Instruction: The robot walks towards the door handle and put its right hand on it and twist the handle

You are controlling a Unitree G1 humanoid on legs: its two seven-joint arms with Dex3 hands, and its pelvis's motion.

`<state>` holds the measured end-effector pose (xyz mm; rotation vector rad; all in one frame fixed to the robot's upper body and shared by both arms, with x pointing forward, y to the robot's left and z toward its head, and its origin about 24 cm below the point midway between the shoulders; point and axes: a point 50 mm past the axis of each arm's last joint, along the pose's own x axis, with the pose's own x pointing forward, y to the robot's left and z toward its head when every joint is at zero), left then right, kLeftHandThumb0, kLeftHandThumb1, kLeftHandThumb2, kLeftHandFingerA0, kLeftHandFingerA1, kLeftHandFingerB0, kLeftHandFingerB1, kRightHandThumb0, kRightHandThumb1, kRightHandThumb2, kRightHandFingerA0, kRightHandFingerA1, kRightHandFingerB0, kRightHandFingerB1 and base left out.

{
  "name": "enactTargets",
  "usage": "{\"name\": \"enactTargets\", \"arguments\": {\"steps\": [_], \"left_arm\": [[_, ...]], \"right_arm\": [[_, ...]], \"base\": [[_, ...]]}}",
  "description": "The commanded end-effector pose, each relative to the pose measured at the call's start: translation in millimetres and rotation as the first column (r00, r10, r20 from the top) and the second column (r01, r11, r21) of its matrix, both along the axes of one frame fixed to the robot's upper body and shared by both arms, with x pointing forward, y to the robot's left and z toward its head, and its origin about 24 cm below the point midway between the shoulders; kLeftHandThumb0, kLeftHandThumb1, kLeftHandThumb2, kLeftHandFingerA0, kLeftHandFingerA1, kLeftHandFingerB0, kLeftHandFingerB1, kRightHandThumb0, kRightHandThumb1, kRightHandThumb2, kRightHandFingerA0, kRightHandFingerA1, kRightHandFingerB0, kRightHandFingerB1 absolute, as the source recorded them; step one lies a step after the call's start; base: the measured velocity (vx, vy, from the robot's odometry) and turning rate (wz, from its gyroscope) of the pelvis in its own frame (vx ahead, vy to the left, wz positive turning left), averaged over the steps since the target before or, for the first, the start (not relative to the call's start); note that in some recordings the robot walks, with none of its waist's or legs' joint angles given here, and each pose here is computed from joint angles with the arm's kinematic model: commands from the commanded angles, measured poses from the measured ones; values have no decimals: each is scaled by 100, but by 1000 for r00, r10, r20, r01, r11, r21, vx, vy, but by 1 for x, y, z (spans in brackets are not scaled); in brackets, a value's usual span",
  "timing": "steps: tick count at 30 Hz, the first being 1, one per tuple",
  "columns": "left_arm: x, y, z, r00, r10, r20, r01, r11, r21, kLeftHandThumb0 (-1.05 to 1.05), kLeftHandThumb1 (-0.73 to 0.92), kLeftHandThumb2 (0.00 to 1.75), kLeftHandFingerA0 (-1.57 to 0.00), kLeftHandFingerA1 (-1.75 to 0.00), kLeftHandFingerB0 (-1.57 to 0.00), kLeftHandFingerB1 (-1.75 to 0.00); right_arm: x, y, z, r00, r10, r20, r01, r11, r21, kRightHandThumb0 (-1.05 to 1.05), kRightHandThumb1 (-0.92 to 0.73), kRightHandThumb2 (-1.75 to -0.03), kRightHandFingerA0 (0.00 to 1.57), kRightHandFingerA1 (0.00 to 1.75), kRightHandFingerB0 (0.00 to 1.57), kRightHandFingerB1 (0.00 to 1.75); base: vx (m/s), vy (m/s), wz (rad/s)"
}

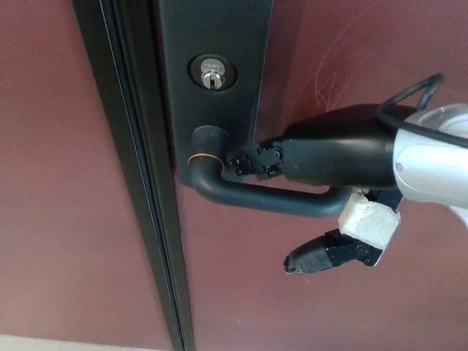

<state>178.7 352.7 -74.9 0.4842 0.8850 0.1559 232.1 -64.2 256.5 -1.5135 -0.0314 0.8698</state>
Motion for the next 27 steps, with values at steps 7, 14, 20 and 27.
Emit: {"name": "enactTargets", "arguments": {"steps": [7, 14, 20, 27], "left_arm": [[-7, 0, -3, 999, -13, -30, 13, 1000, -12, -27, 57, 57, -77, -53, -59, -45], [-7, 0, -4, 1000, -4, -23, 3, 1000, -17, -27, 57, 57, -77, -53, -59, -45], [-4, 0, -2, 1000, -9, -18, 8, 1000, -12, -27, 57, 57, -77, -53, -59, -45], [-3, 1, -2, 999, -14, -33, 14, 1000, 5, -27, 57, 57, -77, -53, -60, -45]], "right_arm": [[-11, -42, 60, 787, -232, 572, 165, 972, 167, -93, -61, -94, 0, 0, 0, 0], [-24, -66, 72, 778, -291, 557, 220, 956, 192, -92, -60, -94, 0, 0, 0, 0], [-42, -91, 82, 768, -356, 532, 283, 934, 217, -92, -60, -93, 0, 0, 0, 0], [-86, -140, 94, 744, -478, 467, 349, 874, 338, -94, -60, -96, 0, 1, 0, 0]], "base": [[0, 0, 0], [0, 0, 0], [0, 0, 0], [0, 0, 0]]}}
